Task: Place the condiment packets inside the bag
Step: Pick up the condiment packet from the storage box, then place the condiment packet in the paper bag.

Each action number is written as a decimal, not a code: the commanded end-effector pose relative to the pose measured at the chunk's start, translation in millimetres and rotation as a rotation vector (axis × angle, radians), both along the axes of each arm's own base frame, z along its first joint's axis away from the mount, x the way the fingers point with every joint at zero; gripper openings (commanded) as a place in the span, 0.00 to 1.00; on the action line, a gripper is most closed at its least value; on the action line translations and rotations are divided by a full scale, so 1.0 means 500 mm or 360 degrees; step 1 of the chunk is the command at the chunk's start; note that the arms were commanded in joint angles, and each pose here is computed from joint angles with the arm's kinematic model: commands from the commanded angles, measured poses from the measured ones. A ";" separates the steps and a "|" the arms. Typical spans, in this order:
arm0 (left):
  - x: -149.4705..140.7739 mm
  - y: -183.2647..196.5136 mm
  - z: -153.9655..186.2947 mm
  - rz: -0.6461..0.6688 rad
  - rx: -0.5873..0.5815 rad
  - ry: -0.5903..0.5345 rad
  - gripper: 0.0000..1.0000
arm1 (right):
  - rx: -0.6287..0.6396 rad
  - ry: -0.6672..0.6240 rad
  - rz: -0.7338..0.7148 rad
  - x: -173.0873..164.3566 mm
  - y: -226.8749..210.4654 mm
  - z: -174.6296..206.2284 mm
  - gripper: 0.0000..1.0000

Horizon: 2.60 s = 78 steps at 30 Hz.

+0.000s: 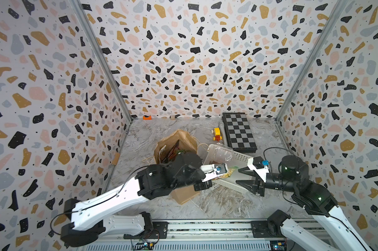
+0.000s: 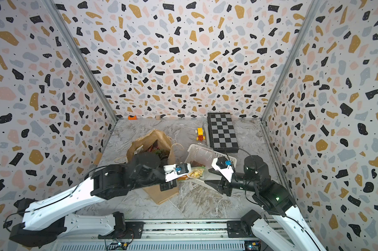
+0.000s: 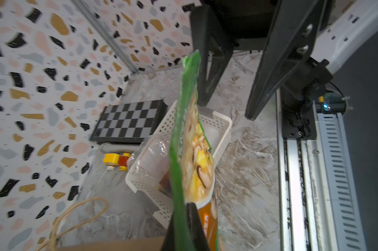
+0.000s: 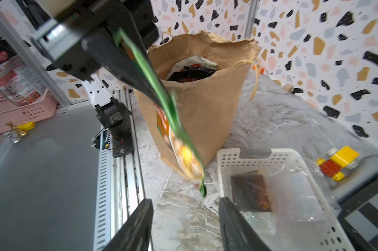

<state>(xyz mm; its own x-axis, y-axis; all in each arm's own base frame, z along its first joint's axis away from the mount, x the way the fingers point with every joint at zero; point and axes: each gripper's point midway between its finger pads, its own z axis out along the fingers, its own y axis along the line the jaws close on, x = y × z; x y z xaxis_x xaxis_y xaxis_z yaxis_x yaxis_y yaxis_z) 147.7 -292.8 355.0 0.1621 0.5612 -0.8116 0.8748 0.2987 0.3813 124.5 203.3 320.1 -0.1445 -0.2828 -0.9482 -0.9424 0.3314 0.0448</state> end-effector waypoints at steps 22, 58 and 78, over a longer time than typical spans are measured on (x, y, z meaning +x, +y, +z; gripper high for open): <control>0.190 0.225 -0.097 0.0935 -0.0361 0.0253 0.00 | -0.0018 0.0003 -0.0307 0.059 -0.025 -0.037 0.56; 0.129 0.266 -0.251 0.0617 0.0212 0.0089 0.00 | -0.0048 0.0048 -0.0343 0.088 -0.013 -0.063 0.56; 0.118 0.289 -0.246 0.0559 0.0510 0.0137 0.00 | -0.0065 0.0089 -0.0338 0.090 -0.009 -0.076 0.55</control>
